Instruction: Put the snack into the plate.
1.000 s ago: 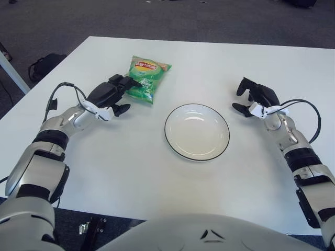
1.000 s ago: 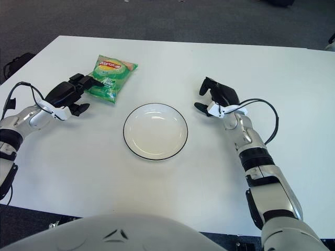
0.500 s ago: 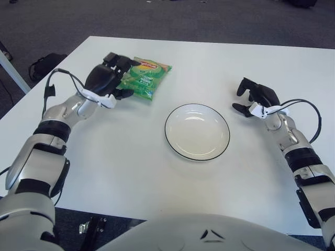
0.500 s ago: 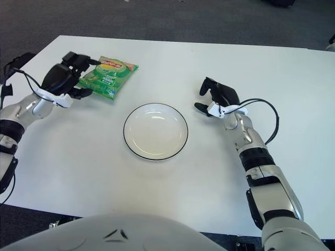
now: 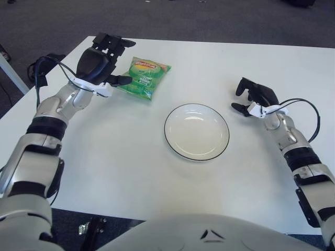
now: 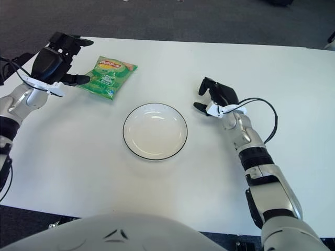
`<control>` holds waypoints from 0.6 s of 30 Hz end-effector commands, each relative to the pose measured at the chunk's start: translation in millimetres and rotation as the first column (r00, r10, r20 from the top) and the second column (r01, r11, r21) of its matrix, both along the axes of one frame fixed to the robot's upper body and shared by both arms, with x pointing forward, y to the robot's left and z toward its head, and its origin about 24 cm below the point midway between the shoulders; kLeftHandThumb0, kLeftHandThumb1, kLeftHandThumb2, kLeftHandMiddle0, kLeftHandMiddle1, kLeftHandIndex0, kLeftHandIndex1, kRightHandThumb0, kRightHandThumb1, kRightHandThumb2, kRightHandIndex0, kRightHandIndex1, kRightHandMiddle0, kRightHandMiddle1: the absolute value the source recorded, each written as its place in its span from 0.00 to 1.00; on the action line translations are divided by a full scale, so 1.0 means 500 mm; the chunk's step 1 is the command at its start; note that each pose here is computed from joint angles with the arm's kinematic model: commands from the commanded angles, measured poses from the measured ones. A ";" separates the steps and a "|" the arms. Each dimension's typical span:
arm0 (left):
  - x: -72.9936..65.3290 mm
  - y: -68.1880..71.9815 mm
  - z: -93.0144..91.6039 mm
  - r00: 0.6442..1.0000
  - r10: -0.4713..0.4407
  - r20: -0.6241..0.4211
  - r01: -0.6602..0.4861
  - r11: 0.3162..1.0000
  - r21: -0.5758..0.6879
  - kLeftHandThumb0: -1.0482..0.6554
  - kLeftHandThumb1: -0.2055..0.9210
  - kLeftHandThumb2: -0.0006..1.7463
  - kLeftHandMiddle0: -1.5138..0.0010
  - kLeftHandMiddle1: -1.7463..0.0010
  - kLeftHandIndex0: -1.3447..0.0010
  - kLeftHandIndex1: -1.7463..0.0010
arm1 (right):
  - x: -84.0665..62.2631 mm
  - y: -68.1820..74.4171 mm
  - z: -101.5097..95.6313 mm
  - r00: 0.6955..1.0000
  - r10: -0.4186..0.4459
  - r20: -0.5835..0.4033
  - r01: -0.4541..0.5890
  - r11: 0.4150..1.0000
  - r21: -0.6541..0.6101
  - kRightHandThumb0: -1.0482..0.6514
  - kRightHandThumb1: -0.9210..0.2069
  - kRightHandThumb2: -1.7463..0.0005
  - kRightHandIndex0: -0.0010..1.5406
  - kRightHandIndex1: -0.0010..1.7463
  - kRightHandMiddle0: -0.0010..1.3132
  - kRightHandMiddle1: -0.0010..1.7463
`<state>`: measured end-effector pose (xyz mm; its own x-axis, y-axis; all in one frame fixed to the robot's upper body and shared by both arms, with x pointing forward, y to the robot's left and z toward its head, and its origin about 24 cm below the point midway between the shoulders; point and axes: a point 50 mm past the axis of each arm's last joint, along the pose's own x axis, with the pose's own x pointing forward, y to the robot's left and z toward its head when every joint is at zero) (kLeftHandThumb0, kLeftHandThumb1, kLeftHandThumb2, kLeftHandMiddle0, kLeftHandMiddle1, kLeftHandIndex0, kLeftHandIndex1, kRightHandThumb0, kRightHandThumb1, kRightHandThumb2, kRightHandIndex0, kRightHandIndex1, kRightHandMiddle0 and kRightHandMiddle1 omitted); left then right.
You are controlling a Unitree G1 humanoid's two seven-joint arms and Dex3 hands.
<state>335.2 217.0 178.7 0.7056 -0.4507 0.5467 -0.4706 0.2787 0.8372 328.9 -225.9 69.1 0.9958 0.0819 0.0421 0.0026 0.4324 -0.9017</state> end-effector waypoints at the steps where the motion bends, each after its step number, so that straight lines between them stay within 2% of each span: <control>1: -0.004 0.000 0.009 0.993 0.114 0.030 -0.115 0.993 0.025 0.26 0.81 0.48 0.85 0.36 1.00 0.30 | -0.048 -0.009 -0.103 0.974 -0.034 -0.222 0.028 0.999 -0.032 0.61 0.39 0.41 0.38 0.83 0.28 1.00; 4: -0.001 -0.015 0.011 0.984 0.176 0.026 -0.176 0.984 0.005 0.24 0.82 0.47 0.86 0.29 1.00 0.28 | -0.048 -0.010 -0.104 0.974 -0.034 -0.224 0.027 0.999 -0.034 0.61 0.40 0.40 0.39 0.84 0.28 1.00; 8: 0.006 -0.038 0.009 0.973 0.230 -0.004 -0.230 0.973 -0.027 0.21 0.89 0.43 0.89 0.15 1.00 0.26 | -0.047 -0.010 -0.104 0.973 -0.034 -0.227 0.027 0.999 -0.036 0.61 0.40 0.40 0.38 0.84 0.28 1.00; 11: 0.018 -0.070 0.009 0.962 0.269 -0.052 -0.271 0.961 -0.054 0.18 0.96 0.39 0.91 0.09 1.00 0.27 | -0.046 -0.010 -0.104 0.973 -0.033 -0.230 0.025 0.999 -0.038 0.61 0.40 0.40 0.38 0.84 0.27 1.00; 12: 0.027 -0.084 0.007 0.956 0.281 -0.084 -0.287 0.956 -0.068 0.18 0.97 0.38 0.92 0.09 1.00 0.27 | -0.046 -0.009 -0.105 0.972 -0.033 -0.232 0.024 0.999 -0.040 0.61 0.40 0.40 0.38 0.84 0.27 1.00; 14: 0.038 -0.102 0.005 0.946 0.297 -0.127 -0.308 0.948 -0.080 0.16 0.99 0.39 0.94 0.17 1.00 0.29 | -0.045 -0.009 -0.105 0.972 -0.032 -0.235 0.022 0.999 -0.043 0.61 0.39 0.41 0.38 0.84 0.27 1.00; 18: 0.056 -0.131 -0.003 0.920 0.340 -0.194 -0.358 0.932 -0.066 0.13 1.00 0.42 0.95 0.26 1.00 0.31 | -0.045 -0.007 -0.105 0.971 -0.030 -0.235 0.019 0.999 -0.048 0.61 0.38 0.42 0.37 0.84 0.27 1.00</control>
<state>355.1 164.0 171.8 0.8807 -0.1308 0.4553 -0.4205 0.2265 0.8786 329.9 -228.1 68.6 0.9964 0.0753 0.0379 0.0029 0.4187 -0.9081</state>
